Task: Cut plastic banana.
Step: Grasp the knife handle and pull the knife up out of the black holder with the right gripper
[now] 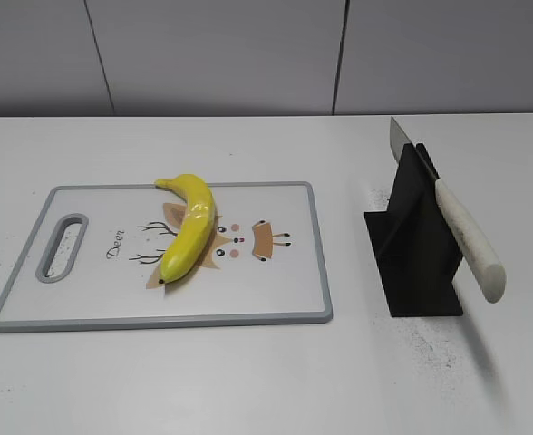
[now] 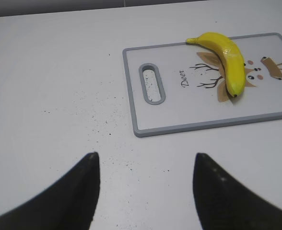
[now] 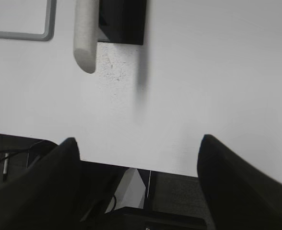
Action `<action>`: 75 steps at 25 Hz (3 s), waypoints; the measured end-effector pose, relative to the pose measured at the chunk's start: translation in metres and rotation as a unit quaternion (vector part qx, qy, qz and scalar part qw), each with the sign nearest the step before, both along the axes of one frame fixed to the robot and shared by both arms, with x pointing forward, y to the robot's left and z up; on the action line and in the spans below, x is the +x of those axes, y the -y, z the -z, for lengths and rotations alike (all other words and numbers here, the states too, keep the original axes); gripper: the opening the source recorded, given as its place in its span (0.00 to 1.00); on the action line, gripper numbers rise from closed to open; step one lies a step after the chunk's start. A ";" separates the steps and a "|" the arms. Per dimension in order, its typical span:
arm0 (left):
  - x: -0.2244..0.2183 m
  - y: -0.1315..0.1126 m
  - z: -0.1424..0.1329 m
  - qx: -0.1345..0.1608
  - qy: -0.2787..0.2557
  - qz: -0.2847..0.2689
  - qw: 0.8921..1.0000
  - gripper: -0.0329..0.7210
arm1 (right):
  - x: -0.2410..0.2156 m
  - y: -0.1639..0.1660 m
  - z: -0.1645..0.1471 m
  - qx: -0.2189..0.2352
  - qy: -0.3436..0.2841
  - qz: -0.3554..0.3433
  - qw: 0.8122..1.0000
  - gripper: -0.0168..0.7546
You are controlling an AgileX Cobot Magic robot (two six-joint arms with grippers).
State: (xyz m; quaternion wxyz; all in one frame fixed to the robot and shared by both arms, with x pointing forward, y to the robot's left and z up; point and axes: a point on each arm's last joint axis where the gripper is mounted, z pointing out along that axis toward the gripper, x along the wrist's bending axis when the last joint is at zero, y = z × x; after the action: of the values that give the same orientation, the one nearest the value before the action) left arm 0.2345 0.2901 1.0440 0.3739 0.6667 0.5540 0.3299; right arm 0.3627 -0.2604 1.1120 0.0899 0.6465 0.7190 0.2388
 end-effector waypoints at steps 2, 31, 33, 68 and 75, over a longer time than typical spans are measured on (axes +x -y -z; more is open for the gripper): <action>0.000 0.000 0.000 0.000 0.000 0.000 1.000 0.82 | 0.011 -0.009 0.000 -0.001 -0.017 -0.017 1.000 0.76; 0.000 0.000 0.000 0.000 0.000 0.000 1.000 0.82 | 0.158 -0.076 0.111 -0.058 -0.266 -0.049 0.961 0.69; 0.000 0.000 0.000 0.000 0.000 0.000 1.000 0.82 | 0.160 -0.077 0.118 -0.061 -0.276 -0.048 0.958 0.69; 0.000 0.000 0.000 0.000 0.000 0.000 1.000 0.82 | 0.173 -0.079 0.037 -0.025 -0.154 -0.007 0.988 0.23; 0.000 0.000 0.000 0.000 0.000 0.000 1.000 0.81 | 0.180 -0.081 -0.001 -0.007 -0.090 -0.009 0.996 0.23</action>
State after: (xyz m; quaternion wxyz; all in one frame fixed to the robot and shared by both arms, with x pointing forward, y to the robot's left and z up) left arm 0.2345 0.2901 1.0440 0.3739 0.6667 0.5540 0.3299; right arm 0.5426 -0.1796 1.1135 0.0277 0.6584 0.7314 0.1755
